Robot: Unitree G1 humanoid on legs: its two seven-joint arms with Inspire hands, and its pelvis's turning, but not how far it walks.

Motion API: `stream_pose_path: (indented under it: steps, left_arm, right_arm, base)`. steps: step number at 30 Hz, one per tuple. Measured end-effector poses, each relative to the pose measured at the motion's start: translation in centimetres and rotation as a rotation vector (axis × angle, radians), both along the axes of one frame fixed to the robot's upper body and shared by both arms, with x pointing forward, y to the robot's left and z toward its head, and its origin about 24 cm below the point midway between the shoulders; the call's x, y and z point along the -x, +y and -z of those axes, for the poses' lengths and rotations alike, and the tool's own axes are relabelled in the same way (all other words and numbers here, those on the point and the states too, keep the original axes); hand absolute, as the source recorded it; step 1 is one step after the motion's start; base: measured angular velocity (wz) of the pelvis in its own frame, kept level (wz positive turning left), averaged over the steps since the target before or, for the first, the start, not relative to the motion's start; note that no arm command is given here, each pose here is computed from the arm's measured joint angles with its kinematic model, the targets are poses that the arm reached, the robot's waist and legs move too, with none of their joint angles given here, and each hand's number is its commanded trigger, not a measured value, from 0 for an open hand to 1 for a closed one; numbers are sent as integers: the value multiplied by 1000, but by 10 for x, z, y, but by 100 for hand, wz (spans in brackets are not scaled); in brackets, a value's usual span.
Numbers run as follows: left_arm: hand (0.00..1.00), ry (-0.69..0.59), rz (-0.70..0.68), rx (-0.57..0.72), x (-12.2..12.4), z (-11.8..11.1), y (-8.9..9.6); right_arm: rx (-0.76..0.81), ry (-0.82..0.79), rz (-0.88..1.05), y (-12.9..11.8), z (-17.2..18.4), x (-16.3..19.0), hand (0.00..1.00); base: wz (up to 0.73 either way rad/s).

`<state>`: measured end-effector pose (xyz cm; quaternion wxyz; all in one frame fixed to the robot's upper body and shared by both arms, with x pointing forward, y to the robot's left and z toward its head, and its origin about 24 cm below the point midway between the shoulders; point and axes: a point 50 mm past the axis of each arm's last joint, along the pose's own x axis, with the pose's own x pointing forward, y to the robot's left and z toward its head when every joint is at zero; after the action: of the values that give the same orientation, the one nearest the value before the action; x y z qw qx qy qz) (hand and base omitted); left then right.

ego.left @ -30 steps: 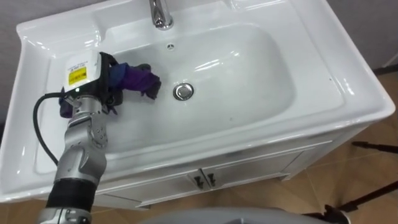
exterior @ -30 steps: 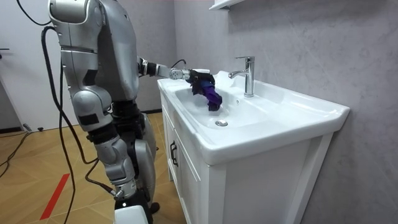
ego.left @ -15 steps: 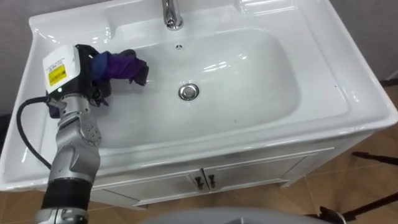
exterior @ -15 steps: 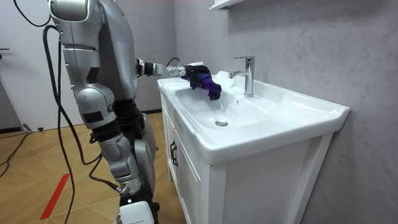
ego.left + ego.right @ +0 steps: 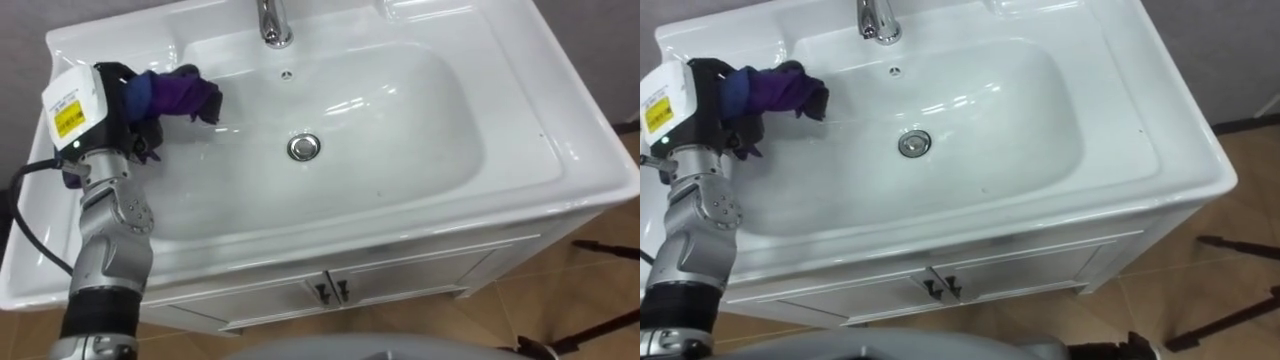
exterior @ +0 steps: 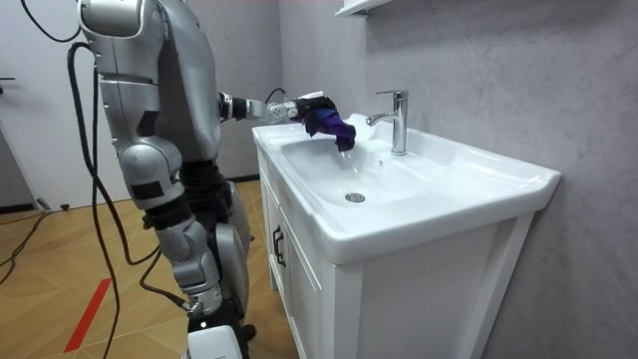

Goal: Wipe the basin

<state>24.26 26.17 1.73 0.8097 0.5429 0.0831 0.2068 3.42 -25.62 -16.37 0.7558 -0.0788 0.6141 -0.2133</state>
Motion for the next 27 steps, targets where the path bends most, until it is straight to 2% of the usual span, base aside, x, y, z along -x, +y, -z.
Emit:
stream_pose_path:
  steps: [14,22,27]
  left_arm:
    - [100,-32,-26,-8,2,-5,5]
    - [100,30,-80,-6,23,9,17]
    - [100,29,-162,71,37,14,32]
  right_arm:
    - [-5,-1,-5,-3,-1,4,0]
    - [-2,4,-3,-4,-1,10,0]
    - [-4,0,29,-6,-2,12,0]
  base:
    - [0]
    - [0]
    - [0]
